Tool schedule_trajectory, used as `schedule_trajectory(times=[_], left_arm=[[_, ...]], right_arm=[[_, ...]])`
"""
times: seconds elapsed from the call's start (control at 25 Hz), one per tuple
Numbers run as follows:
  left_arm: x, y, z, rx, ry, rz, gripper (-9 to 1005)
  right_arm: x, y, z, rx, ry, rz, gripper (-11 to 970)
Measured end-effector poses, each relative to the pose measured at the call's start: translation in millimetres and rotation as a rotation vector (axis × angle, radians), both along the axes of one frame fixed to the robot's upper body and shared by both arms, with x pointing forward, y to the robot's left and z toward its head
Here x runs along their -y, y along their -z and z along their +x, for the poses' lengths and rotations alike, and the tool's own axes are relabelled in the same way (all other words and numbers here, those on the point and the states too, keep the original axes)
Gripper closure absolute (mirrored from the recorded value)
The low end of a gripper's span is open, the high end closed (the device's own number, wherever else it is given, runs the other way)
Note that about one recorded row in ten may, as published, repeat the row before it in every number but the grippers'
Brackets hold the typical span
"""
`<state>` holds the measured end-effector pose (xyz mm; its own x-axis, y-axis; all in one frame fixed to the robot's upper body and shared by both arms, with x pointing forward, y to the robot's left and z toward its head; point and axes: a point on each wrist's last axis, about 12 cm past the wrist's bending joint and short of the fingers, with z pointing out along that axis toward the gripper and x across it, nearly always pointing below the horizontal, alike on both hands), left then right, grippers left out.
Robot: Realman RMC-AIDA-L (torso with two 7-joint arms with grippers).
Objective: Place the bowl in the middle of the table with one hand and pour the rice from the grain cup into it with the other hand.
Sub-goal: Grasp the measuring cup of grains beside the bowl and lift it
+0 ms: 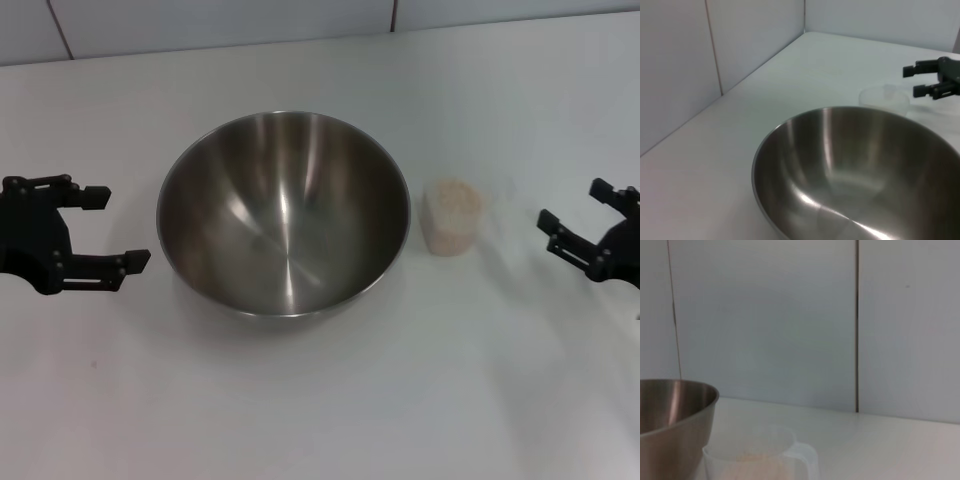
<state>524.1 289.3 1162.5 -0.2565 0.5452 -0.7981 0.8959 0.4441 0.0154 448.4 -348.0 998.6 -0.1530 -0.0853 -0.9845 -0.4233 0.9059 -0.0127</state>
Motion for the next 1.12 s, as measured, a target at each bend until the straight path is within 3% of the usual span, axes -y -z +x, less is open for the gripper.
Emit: schedule_trajectory(times=[0.64,1.12], left_arm=[[2.6,-1.4,4.3,0.008,0.003,0.004,133],[2.8,0.1,4.1,0.007,-0.001,-0.003,133]], right_arm=[[-25.6,4.2,36.5,-0.058,-0.035,-0.020,184],[-33.2,-1.2,49.2,-0.005,0.006,-0.002,188]])
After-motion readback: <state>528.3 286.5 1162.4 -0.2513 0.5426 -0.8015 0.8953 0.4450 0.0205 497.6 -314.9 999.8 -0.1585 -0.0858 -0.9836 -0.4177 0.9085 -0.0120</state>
